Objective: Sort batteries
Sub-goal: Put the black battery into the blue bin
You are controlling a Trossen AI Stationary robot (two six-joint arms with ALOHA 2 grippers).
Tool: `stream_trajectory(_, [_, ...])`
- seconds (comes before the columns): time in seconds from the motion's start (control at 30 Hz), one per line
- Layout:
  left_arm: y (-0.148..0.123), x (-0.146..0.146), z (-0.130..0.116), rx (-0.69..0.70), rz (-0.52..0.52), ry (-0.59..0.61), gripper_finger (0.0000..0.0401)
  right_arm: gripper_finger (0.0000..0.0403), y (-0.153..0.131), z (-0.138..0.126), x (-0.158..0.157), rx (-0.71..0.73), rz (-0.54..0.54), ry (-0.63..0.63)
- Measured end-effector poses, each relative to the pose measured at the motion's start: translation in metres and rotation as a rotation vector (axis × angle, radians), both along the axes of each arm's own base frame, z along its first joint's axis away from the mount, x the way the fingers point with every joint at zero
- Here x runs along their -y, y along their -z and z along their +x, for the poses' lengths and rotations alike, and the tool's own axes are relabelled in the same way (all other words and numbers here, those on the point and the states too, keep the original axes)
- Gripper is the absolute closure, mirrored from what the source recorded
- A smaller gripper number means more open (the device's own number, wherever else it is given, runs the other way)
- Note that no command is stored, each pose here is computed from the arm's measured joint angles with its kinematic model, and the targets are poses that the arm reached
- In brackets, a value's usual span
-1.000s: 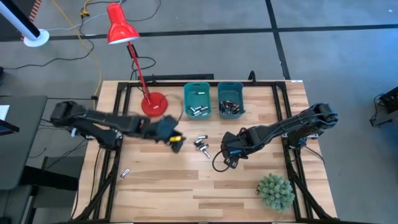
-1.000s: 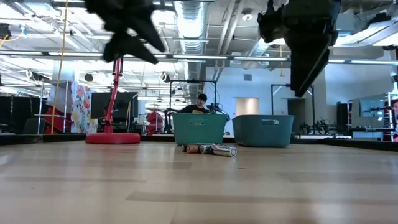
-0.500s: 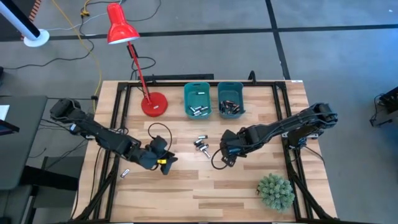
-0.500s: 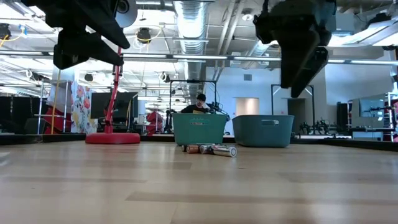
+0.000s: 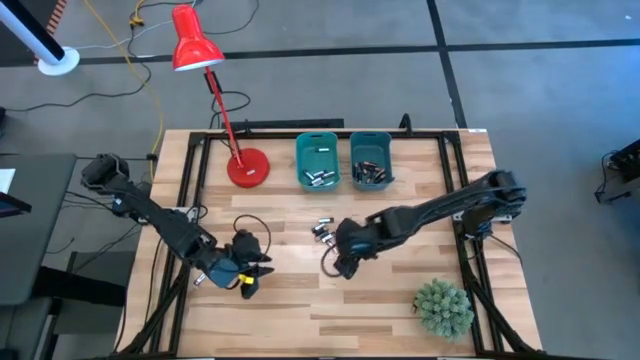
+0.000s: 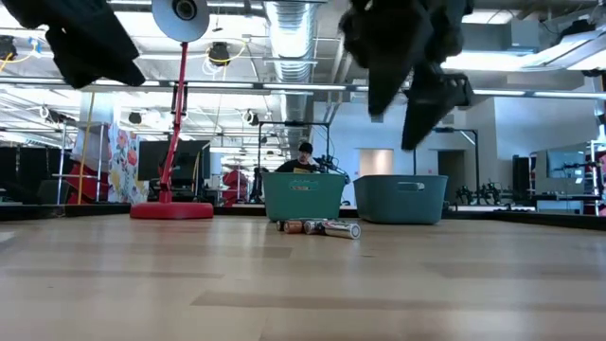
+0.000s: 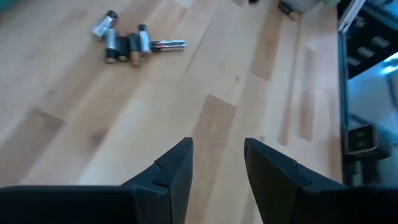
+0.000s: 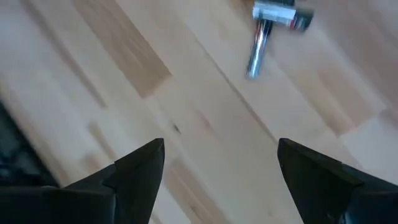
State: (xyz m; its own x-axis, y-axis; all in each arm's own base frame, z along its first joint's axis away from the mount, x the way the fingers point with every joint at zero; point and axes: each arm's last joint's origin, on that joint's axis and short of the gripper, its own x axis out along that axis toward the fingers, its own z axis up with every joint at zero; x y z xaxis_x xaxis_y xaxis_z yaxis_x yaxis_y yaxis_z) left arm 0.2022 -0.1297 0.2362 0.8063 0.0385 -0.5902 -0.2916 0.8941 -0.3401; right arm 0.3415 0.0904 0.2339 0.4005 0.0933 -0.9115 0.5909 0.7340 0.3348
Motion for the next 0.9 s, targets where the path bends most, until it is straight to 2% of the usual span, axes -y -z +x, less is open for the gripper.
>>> stream_trajectory(0.2, [-0.002,-0.008,-0.012,-0.05,0.079,-0.001,0.026,0.0075,0.03,0.027,-0.021,-0.346,0.015,-0.06])
stream_trajectory(0.37, [-0.001,-0.012,-0.019,-0.094,0.115,0.0,0.026,0.0075,0.052,0.035,-0.032,-0.633,0.057,-0.146])
stream_trajectory(0.6, [0.0,-0.009,-0.023,-0.11,0.122,0.023,0.026,0.0076,0.086,0.034,-0.053,-0.801,0.231,-0.299])
stream_trajectory(0.9, [-0.001,-0.005,-0.024,-0.094,0.039,-0.019,0.026,0.0076,0.119,0.009,-0.076,-0.996,0.212,-0.483])
